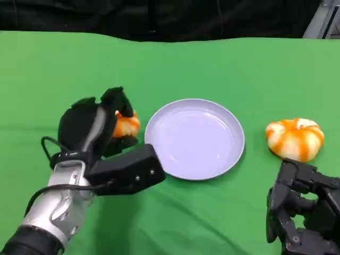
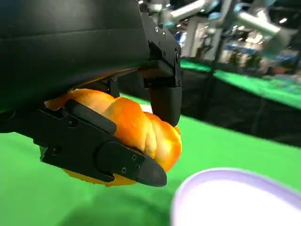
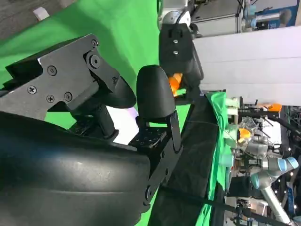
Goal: Grasp the bread from the table and place it into the plate.
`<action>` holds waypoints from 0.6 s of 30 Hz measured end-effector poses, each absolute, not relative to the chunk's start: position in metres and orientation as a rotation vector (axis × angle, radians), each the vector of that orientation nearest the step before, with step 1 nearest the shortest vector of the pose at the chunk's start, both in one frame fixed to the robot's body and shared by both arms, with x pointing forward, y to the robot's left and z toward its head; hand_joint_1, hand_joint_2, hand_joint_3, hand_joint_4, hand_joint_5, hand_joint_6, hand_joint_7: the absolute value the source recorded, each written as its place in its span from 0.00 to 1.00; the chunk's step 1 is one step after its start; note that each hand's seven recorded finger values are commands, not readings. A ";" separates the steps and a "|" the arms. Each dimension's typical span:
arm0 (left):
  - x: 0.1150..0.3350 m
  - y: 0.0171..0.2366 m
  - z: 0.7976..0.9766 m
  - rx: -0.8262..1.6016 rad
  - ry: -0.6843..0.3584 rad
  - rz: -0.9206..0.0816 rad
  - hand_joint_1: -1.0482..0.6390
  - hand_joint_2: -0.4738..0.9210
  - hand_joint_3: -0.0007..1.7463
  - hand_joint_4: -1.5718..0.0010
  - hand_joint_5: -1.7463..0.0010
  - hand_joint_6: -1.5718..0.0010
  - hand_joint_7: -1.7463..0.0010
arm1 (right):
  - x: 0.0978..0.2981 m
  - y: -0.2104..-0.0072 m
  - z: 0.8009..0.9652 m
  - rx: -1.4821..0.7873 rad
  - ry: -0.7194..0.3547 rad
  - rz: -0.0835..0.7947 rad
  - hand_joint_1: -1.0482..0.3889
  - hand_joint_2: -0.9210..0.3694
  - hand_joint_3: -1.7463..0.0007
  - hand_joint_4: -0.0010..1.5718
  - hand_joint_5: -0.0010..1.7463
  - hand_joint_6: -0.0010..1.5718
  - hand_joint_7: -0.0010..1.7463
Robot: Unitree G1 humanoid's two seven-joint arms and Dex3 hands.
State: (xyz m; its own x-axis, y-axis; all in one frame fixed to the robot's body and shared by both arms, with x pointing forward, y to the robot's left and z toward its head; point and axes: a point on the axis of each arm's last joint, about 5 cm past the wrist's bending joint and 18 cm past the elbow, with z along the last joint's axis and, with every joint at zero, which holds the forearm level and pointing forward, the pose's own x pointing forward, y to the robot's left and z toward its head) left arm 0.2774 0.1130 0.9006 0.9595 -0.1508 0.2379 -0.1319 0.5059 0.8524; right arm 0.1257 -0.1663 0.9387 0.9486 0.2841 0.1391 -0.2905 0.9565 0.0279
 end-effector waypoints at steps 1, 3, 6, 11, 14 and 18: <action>0.277 0.110 0.904 1.035 -0.313 -0.018 0.60 0.84 0.37 0.49 0.00 0.65 0.00 | 0.126 -0.166 0.939 0.048 -0.134 0.293 0.69 0.25 0.30 0.56 1.00 0.42 0.99; 0.276 0.103 0.909 1.015 -0.338 -0.042 0.61 0.82 0.36 0.48 0.00 0.59 0.05 | 0.126 -0.166 0.939 0.048 -0.134 0.293 0.69 0.25 0.30 0.56 1.00 0.42 0.99; 0.275 0.091 0.913 0.997 -0.340 -0.095 0.63 0.83 0.33 0.47 0.00 0.53 0.13 | 0.126 -0.166 0.939 0.048 -0.134 0.294 0.69 0.25 0.31 0.56 1.00 0.42 0.99; 0.279 0.069 0.919 0.986 -0.376 -0.169 0.63 0.86 0.28 0.50 0.00 0.59 0.04 | 0.126 -0.166 0.938 0.049 -0.135 0.295 0.70 0.25 0.31 0.56 1.00 0.42 0.99; 0.283 0.057 0.921 1.009 -0.397 -0.208 0.62 0.88 0.25 0.50 0.00 0.62 0.02 | 0.126 -0.165 0.938 0.051 -0.145 0.297 0.70 0.24 0.31 0.56 1.00 0.42 0.98; 0.286 0.052 0.918 1.020 -0.391 -0.235 0.59 0.95 0.16 0.49 0.00 0.53 0.23 | 0.126 -0.164 0.938 0.054 -0.153 0.297 0.69 0.24 0.32 0.56 1.00 0.42 0.98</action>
